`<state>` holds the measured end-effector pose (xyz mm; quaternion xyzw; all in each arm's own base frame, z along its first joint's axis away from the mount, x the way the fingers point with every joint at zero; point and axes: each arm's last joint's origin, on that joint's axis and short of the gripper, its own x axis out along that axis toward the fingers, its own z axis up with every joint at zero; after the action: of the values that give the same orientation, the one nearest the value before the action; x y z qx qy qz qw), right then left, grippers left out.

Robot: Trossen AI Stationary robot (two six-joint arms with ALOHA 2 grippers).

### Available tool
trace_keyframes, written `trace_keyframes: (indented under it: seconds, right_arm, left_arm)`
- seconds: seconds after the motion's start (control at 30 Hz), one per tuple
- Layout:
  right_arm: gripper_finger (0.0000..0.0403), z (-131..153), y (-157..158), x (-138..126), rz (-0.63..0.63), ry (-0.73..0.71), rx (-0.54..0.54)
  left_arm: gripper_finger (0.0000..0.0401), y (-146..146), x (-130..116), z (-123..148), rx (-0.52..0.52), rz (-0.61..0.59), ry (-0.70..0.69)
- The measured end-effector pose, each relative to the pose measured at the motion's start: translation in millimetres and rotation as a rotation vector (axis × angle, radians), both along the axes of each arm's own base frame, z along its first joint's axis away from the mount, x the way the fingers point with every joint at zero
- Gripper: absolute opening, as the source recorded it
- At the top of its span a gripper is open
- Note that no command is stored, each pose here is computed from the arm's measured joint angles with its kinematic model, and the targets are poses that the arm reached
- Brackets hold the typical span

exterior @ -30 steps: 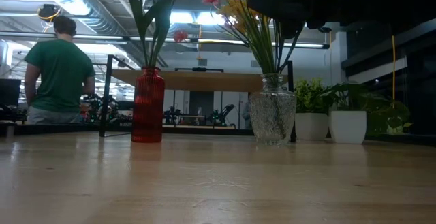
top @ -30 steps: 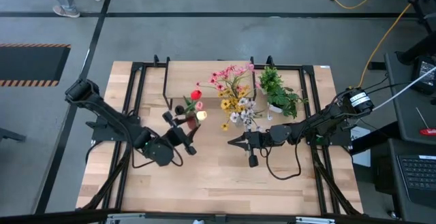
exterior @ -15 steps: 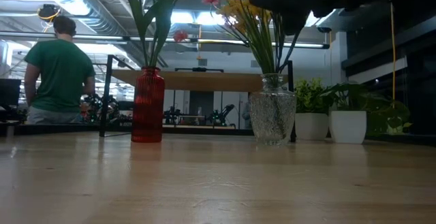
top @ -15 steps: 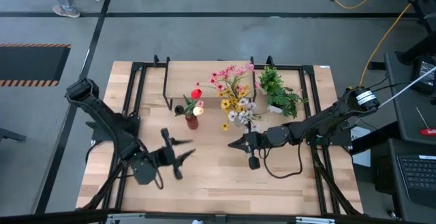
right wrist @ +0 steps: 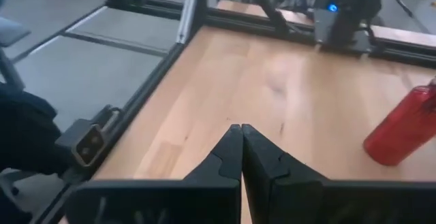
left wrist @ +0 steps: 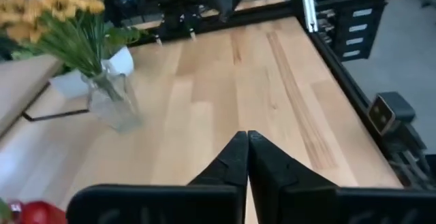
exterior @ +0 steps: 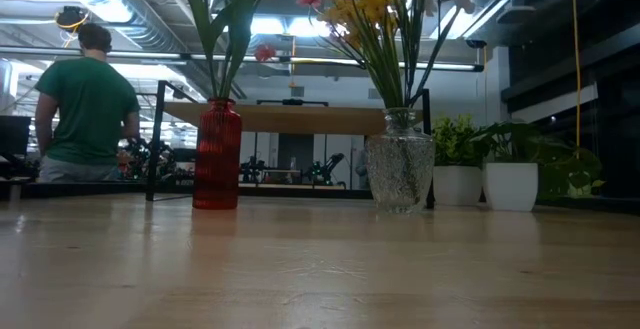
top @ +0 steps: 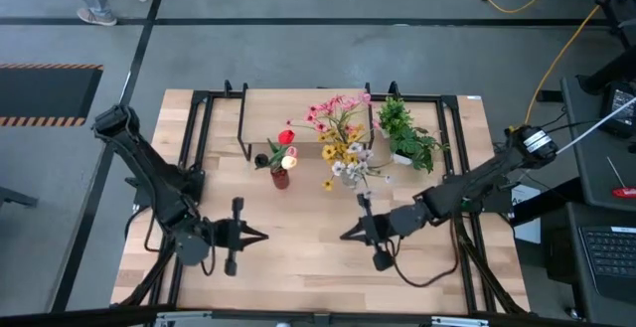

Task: Pick and place flowers into a vace then onto a shelf
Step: Return to Home Position

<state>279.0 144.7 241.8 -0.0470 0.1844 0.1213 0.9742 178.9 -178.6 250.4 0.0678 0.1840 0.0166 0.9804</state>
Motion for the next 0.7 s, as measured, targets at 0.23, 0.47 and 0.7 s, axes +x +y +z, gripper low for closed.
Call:
trace_keyframes:
  seconds: [0.23,0.47,0.7]
  right_arm:
    - [0.0005,-14,2,-22,0.042,-0.073,0.041]
    - [0.0005,-40,-18,-50,-0.031,-0.163,0.069]
    - [0.0005,-53,-42,-86,-0.033,-0.299,0.13]
  left_arm:
    - [0.0002,23,-24,-35,-0.113,-0.108,-0.118]
    - [0.0001,61,-43,-74,-0.239,-0.213,-0.294]
    - [0.0001,87,-55,-95,-0.27,-0.2,-0.367]
